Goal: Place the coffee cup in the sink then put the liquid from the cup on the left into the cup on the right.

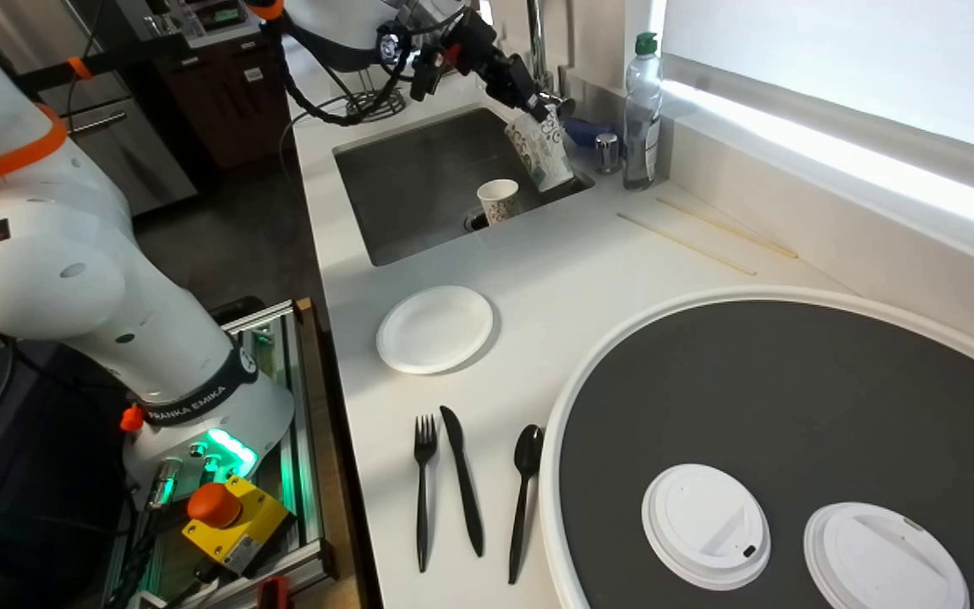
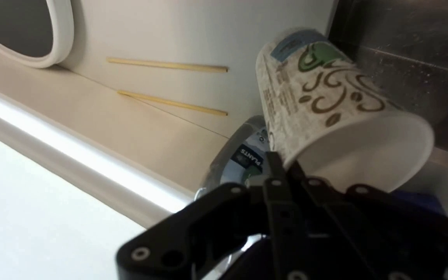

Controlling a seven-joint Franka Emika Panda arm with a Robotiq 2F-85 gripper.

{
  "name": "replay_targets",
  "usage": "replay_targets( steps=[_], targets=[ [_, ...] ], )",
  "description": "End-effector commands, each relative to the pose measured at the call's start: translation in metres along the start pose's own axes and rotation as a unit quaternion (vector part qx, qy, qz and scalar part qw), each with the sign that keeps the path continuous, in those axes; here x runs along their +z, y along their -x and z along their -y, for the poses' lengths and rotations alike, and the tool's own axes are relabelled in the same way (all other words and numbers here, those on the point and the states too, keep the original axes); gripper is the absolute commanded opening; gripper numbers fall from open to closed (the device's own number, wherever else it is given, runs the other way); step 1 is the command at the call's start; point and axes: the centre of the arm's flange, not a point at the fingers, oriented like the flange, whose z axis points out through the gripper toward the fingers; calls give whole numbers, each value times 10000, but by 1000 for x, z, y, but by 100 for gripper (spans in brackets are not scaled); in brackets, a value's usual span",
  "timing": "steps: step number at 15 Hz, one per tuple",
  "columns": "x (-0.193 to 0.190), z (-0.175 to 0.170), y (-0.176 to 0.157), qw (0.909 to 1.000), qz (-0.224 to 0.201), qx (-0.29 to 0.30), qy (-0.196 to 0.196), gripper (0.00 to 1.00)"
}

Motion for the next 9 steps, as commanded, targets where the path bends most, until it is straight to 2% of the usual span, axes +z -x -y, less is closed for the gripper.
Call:
replay_targets(
  steps=[1,9],
  targets=[
    [-3,-28,23,9970,8,739,-230,1],
    [6,-53,42,9834,148,1694,-636,1]
  ],
)
